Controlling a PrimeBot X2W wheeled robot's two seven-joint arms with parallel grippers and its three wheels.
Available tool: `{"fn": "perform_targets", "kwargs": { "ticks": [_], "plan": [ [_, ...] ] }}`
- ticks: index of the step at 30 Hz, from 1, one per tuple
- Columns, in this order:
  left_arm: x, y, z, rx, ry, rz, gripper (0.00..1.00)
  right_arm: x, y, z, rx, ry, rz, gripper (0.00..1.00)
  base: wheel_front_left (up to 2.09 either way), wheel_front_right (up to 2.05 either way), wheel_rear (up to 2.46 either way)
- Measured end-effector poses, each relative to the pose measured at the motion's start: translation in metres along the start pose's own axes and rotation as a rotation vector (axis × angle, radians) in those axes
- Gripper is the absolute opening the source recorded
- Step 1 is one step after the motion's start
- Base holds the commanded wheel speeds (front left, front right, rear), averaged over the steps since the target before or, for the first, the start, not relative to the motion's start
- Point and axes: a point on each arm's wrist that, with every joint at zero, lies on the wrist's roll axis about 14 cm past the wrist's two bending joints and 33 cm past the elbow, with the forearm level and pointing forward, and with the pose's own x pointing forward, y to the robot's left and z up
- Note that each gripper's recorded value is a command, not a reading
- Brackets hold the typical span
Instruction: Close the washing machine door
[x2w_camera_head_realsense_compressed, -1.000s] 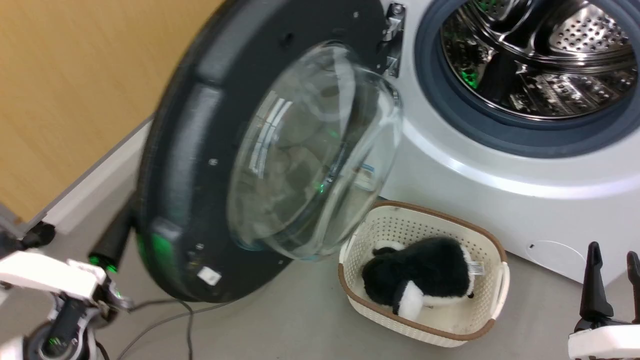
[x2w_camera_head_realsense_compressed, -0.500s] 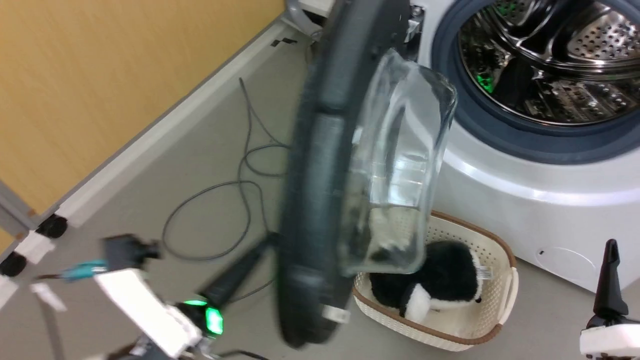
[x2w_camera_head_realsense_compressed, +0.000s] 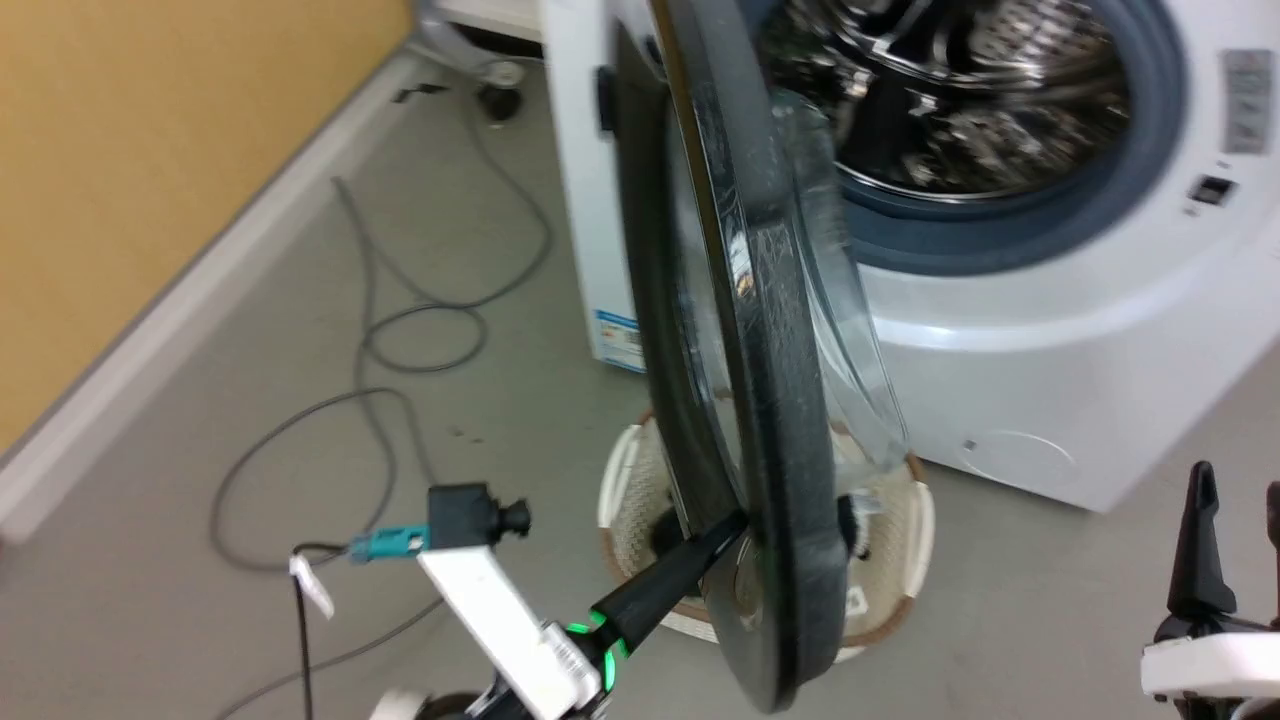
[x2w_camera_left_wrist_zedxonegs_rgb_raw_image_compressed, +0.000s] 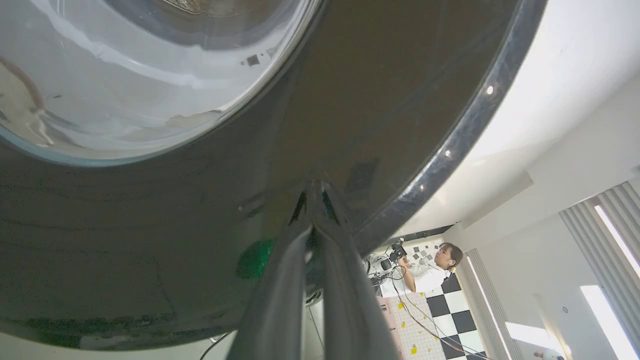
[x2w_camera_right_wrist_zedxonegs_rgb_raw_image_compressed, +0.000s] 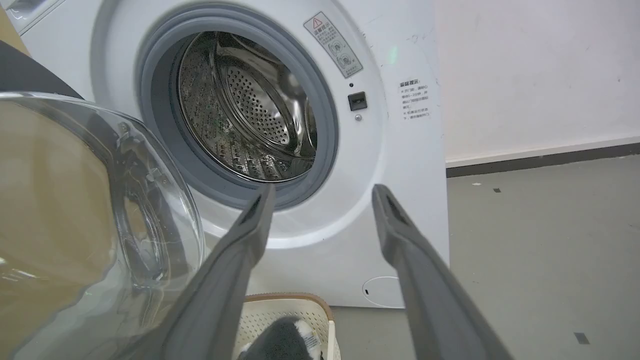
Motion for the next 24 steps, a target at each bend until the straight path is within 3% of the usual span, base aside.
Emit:
{"fn": "perform_targets", "kwargs": {
  "ticks": [15, 18, 24],
  "plan": [
    [0.106, 0.008, -0.062, 0.080, 0.185, -0.041, 0.00, -0.046, -0.086, 0.033, -0.059, -0.067, -0.242, 1.00, 0.00, 0.00, 0.00],
    [0.119, 0.017, -0.077, 0.134, 0.222, -0.029, 0.00, -0.058, -0.100, 0.036, -0.071, -0.067, -0.288, 1.00, 0.00, 0.00, 0.00],
    [0.132, 0.031, -0.104, 0.138, 0.290, -0.013, 0.00, -0.072, -0.113, 0.037, -0.082, -0.061, -0.329, 1.00, 0.00, 0.00, 0.00]
  ]
}}
